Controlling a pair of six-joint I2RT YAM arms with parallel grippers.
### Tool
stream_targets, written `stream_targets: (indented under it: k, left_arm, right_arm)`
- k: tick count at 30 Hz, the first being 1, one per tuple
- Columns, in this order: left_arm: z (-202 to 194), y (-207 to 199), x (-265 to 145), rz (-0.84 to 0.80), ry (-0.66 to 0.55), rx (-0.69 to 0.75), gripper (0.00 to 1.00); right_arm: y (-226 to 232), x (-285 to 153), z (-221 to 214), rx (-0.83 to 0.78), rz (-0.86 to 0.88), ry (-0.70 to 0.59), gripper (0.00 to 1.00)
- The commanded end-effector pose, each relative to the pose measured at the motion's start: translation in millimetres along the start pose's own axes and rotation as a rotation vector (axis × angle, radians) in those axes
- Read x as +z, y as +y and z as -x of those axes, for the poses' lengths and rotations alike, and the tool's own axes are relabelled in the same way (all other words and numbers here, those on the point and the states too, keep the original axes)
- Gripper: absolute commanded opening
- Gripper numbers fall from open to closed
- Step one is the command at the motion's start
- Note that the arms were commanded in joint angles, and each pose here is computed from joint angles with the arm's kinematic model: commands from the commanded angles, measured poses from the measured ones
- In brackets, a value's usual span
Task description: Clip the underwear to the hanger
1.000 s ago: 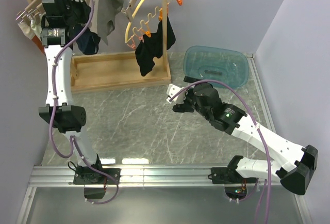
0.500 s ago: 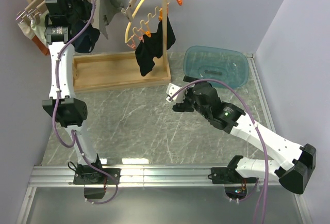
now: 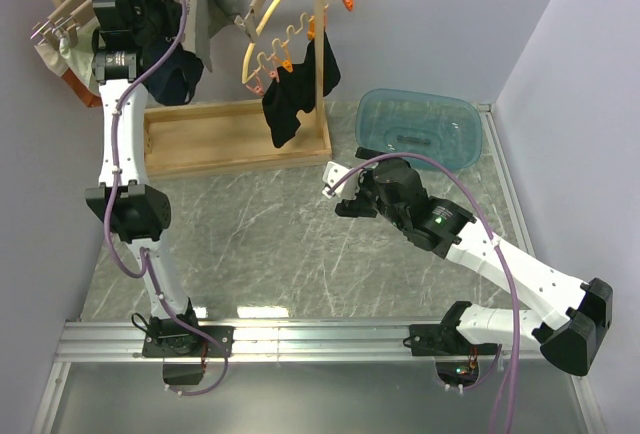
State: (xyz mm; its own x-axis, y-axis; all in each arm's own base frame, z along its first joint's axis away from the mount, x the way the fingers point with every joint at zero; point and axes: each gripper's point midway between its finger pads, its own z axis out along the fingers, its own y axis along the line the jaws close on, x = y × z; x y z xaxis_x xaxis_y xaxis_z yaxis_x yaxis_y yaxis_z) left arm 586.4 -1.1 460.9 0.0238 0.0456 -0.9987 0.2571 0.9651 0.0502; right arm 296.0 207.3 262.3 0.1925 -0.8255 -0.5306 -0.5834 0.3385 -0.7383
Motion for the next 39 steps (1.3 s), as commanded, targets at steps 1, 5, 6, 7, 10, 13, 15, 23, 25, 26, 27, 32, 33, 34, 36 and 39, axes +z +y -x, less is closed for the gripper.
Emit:
stream_targets:
  k: [1, 5, 6, 7, 10, 13, 15, 23, 25, 26, 27, 32, 33, 34, 36, 39]
  left_arm:
    - [1.8, -1.8, 9.5, -0.019, -0.027, -0.004, 0.0]
    - [-5.5, -2.7, 13.2, -0.019, -0.019, -0.054, 0.0]
    - [-5.3, -2.5, 12.2, -0.02, -0.019, -0.058, 0.02]
    - [-5.0, -3.4, 11.4, -0.023, -0.019, -0.059, 0.04]
    - [3.1, -8.9, 3.7, -0.039, -0.029, -0.058, 0.19]
    - [20.2, -14.1, -8.8, -0.042, -0.052, -0.049, 0.43]
    - [36.5, -17.9, -21.5, -0.04, -0.076, -0.039, 0.51]
    - [86.9, -27.7, -69.1, -0.008, -0.161, -0.019, 0.75]
    - [103.4, -29.9, -82.3, 0.001, -0.194, -0.008, 0.8]
    - [114.1, -32.4, -91.8, 0.007, -0.214, -0.001, 0.85]
    - [120.5, -32.2, -97.0, 0.015, -0.229, 0.003, 0.88]
    - [146.4, -39.6, -130.1, 0.037, -0.274, 0.022, 0.97]
    - [146.3, -41.0, -133.7, 0.039, -0.269, 0.022, 0.98]
    - [142.9, -41.1, -136.2, 0.043, -0.256, 0.028, 0.99]
    - [144.5, -41.8, -151.7, 0.069, -0.249, 0.03, 0.99]
    - [131.9, -40.5, -168.7, 0.111, -0.209, 0.032, 0.99]
  right_arm:
    - [-14.1, -3.8, 7.8, 0.034, -0.032, -0.016, 1.0]
    - [-11.2, -3.8, 4.3, 0.032, -0.026, -0.008, 1.0]
    - [-12.2, -4.0, 4.1, 0.033, -0.029, -0.007, 1.0]
    - [-12.3, -3.8, 3.5, 0.033, -0.028, -0.004, 1.0]
    - [-14.2, -4.7, 4.6, 0.038, -0.03, -0.006, 1.0]
    - [-15.3, -6.0, 5.2, 0.04, -0.032, -0.008, 1.0]
    - [-16.4, -6.9, 4.9, 0.044, -0.036, -0.008, 1.0]
    - [-23.5, -14.6, -2.7, 0.07, -0.053, -0.003, 1.0]
    - [-26.1, -17.4, -5.4, 0.083, -0.057, 0.0, 1.0]
    - [-26.8, -18.5, -6.3, 0.093, -0.057, -0.001, 1.0]
    - [-27.9, -19.5, -8.5, 0.097, -0.06, 0.002, 1.0]
    - [-29.7, -25.8, -17.3, 0.127, -0.069, 0.004, 1.0]
    - [-27.3, -26.5, -20.1, 0.13, -0.063, 0.009, 1.0]
    - [-29.5, -29.2, -22.2, 0.136, -0.072, 0.009, 1.0]
    - [-28.6, -30.6, -26.1, 0.147, -0.073, 0.01, 1.0]
    - [-29.9, -35.3, -34.1, 0.176, -0.08, 0.021, 1.0]
